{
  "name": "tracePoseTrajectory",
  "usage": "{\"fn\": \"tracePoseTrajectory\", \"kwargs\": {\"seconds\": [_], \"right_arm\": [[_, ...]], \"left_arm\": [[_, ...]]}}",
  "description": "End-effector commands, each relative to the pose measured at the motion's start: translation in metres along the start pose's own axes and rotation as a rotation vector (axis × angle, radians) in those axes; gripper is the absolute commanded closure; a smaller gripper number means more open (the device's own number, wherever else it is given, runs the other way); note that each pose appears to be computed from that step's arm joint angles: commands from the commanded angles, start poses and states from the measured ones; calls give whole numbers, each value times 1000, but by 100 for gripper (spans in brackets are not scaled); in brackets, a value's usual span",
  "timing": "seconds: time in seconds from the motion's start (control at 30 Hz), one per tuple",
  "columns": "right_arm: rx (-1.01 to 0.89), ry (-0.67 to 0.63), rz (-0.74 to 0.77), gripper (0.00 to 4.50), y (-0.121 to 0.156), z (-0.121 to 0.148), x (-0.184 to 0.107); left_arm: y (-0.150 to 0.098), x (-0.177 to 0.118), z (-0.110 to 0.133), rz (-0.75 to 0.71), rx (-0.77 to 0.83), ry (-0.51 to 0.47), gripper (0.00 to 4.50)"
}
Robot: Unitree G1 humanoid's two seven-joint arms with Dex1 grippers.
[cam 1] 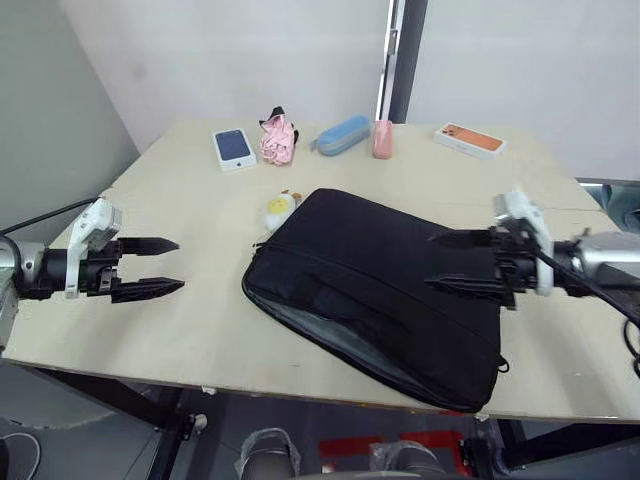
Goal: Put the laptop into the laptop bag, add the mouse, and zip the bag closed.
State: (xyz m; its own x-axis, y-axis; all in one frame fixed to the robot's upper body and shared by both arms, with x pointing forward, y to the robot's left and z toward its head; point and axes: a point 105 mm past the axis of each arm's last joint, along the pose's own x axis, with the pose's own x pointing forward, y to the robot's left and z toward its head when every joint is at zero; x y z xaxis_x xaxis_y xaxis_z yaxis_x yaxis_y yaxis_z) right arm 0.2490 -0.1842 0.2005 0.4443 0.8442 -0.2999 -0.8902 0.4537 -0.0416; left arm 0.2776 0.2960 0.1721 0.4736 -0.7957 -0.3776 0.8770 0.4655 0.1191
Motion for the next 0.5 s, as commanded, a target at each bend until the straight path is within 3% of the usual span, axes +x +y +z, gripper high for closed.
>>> {"fn": "tracePoseTrajectory", "kwargs": {"seconds": [0.03, 0.2, 0.33, 0.5], "right_arm": [[-81, 2, -180, 2, -3, -2, -35], [16, 15, -374, 2, -1, -33, -74], [104, 52, -447, 2, 14, -60, -96], [177, 47, -531, 2, 29, -71, -119]], "left_arm": [[-2, -2, -5, -4, 56, -16, 0], [0, -7, -20, 50, 9, -27, 0], [2, -18, -34, 84, -14, 32, 0], [4, -25, -39, 98, -7, 50, 0]]}}
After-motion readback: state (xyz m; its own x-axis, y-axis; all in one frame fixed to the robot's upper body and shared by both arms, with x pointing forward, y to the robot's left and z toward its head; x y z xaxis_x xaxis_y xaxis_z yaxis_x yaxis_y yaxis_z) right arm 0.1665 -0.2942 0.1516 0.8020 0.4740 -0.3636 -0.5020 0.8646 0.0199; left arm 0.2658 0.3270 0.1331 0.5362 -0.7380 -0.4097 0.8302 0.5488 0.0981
